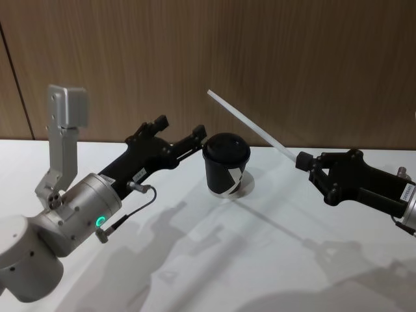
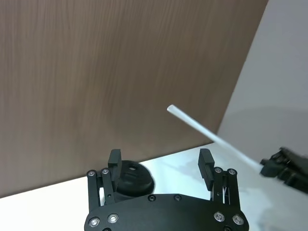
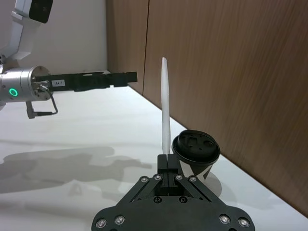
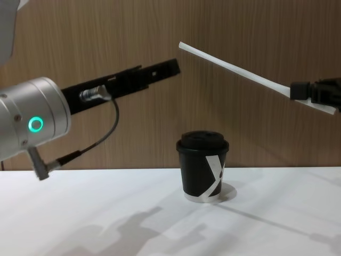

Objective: Pick up the straw with one hand, pass it to the other hand, and insert it into the cup.

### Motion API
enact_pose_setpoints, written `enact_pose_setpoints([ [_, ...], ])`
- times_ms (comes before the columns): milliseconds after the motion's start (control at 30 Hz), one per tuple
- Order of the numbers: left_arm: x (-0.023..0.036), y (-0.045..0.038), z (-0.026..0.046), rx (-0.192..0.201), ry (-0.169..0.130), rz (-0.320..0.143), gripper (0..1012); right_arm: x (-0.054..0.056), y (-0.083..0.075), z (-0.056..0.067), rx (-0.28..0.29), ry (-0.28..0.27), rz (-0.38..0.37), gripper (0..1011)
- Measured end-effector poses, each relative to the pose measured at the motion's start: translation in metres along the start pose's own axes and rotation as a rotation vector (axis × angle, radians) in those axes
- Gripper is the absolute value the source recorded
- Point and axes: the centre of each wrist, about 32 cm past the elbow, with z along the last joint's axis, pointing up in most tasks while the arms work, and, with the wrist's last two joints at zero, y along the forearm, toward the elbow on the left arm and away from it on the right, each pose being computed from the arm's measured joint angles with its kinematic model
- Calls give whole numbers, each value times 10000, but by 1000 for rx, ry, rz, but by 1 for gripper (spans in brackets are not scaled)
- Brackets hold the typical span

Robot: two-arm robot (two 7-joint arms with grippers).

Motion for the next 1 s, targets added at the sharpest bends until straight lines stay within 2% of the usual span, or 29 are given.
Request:
enact_pose_setpoints([
  [33,2,-6,2,-2,9,-4,1000,0,0,0,0,0,0,5],
  [167,16,-63,14,-13,94,-37,1000,0,0,0,0,0,0,5],
  [267,21,-99,16,-14,139,-57,1000,0,0,0,0,0,0,5],
  [300,27,-129,18,-14,169,-72,1000,0,0,-1,0,0,0,5],
  [333,28,-144,18,-14,179,-76,1000,0,0,0,0,0,0,5],
  [367,34,-181,19,-13,210,-92,1000,0,0,-1,0,0,0,5],
  [400,34,-181,19,-13,210,-92,1000,0,0,-1,0,0,0,5],
  [467,37,-254,11,-6,264,-120,1000,0,0,-1,0,0,0,5],
  [500,37,-254,11,-6,264,-120,1000,0,0,-1,0,0,0,5],
  [567,37,-335,-4,1,314,-144,1000,0,0,0,0,0,0,5],
  [667,34,-402,-18,7,347,-161,1000,0,0,-1,0,0,0,5],
  [700,35,-440,-29,12,369,-171,1000,0,0,-1,0,0,0,5],
  [800,31,-516,-51,18,406,-190,1000,0,0,-1,0,0,0,5],
  [1000,29,-610,-84,26,455,-212,1000,0,0,-1,0,0,0,5],
])
